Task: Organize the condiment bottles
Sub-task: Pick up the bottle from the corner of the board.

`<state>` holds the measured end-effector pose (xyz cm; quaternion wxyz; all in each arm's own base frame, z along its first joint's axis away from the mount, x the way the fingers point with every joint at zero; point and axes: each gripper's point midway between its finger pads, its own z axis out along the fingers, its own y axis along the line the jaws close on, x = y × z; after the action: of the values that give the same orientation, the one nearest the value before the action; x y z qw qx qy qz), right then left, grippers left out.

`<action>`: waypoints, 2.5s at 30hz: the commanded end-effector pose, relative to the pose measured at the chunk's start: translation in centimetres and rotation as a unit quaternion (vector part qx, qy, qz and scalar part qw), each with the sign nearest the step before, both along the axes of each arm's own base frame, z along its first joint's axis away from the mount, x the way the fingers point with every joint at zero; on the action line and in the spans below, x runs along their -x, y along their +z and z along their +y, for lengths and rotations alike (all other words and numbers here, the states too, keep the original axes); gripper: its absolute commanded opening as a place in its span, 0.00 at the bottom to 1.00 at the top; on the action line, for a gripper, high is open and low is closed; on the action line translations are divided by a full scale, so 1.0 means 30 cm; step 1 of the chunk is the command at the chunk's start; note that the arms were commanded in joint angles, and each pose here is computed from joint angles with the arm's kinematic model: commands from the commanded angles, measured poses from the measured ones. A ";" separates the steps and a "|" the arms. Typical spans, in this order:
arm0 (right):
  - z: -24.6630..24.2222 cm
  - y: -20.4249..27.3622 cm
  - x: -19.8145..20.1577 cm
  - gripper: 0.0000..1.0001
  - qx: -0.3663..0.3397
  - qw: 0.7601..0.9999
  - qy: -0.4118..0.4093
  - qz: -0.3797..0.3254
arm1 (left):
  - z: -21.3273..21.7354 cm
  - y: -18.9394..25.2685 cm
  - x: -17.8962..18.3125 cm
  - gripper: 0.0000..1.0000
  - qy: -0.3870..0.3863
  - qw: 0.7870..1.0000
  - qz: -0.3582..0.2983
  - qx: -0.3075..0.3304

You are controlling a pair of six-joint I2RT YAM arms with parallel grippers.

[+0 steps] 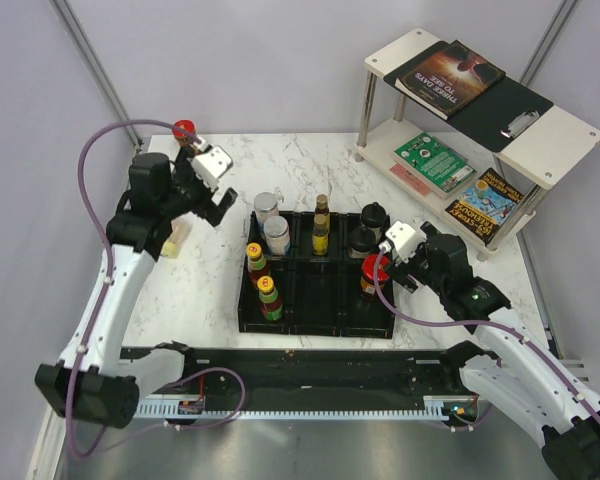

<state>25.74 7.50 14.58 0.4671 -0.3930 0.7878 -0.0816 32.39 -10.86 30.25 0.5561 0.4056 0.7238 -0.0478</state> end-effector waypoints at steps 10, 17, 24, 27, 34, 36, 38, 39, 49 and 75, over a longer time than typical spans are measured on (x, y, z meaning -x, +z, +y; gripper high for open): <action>0.004 0.018 -0.006 0.98 -0.009 1.000 0.000 -0.008 | 0.310 0.070 -0.584 0.99 0.177 0.982 -0.039 0.057; 0.003 0.018 -0.007 0.98 -0.008 1.000 -0.001 -0.008 | 0.419 -0.050 -0.821 0.99 0.241 0.969 -0.030 0.048; 0.002 0.013 -0.006 0.98 -0.006 1.000 -0.001 -0.006 | 0.504 -0.155 -0.983 1.00 0.273 0.960 -0.016 0.057; 0.000 0.013 -0.006 0.98 -0.004 1.000 -0.001 -0.007 | 0.535 -0.193 -1.041 0.99 0.292 0.955 -0.019 0.052; -0.001 0.003 -0.007 0.98 0.000 1.000 0.000 -0.003 | 0.595 -0.248 -1.159 0.99 0.318 0.946 -0.039 0.045; -0.001 -0.004 -0.007 0.98 0.002 1.000 -0.001 0.000 | 0.599 -0.277 -1.173 0.99 0.318 0.947 -0.031 0.041; -0.003 -0.011 -0.009 0.98 0.006 1.000 -0.001 0.004 | 0.607 -0.297 -1.192 0.99 0.318 0.946 -0.029 0.046; -0.004 -0.013 -0.009 0.98 0.007 1.000 -0.002 0.005 | 0.616 -0.294 -1.196 0.99 0.320 0.946 -0.030 0.049; -0.008 -0.015 -0.012 0.98 0.010 1.000 -0.006 0.006 | 0.644 -0.421 -1.218 1.00 0.315 0.946 0.013 0.079; -0.016 -0.025 -0.017 0.98 0.016 1.000 -0.013 0.010 | 0.602 -0.514 -1.233 0.86 0.286 0.953 0.040 0.094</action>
<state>25.82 7.22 13.44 0.4444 -0.3983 0.7975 -0.0886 68.60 7.52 13.06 0.5299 0.1312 0.8368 0.0419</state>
